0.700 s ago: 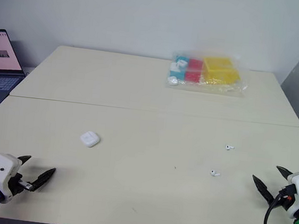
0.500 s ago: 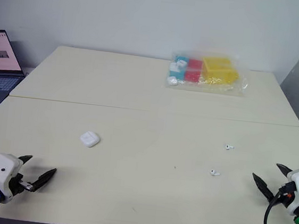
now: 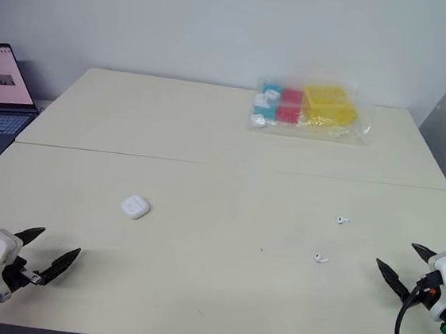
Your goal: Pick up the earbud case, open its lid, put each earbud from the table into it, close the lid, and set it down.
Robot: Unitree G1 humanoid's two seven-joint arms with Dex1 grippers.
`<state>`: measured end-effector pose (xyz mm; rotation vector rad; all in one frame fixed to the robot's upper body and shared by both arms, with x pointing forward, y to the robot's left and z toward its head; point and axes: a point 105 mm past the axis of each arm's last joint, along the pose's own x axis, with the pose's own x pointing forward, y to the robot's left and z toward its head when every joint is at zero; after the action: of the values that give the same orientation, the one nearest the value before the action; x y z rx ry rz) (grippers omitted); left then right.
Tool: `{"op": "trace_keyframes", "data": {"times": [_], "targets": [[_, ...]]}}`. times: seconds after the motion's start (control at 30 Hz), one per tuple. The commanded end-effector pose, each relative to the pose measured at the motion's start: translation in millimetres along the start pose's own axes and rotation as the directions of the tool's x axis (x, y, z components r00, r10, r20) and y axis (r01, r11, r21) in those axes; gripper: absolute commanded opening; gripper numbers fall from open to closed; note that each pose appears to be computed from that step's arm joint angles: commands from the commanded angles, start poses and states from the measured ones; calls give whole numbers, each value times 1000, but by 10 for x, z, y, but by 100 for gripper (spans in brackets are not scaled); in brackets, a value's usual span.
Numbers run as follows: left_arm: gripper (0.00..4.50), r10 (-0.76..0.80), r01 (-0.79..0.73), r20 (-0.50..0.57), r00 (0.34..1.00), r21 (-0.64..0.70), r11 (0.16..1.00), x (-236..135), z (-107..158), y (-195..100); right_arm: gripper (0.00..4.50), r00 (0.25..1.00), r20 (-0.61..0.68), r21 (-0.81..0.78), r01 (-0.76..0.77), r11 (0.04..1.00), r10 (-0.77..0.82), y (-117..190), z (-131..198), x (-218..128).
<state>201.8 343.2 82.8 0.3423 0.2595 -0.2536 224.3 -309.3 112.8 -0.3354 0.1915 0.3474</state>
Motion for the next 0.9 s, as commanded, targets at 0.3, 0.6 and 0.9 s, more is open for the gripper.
{"op": "trace_keyframes", "data": {"times": [0.3, 0.6, 0.9], "targets": [[450, -130, 130, 16, 991, 37, 991, 135, 376, -2, 445, 986, 60, -78, -149, 986, 153, 201, 309, 86], [450, -268, 267, 2, 963, 70, 961, 465, 552, -25, 445, 815, 123, -205, -537, 818, 566, 892, 1035, 356], [450, -313, 312, -5, 950, 83, 946, 759, 679, 4, 445, 711, 46, -221, -678, 701, 702, 1208, 1266, 567]]}}
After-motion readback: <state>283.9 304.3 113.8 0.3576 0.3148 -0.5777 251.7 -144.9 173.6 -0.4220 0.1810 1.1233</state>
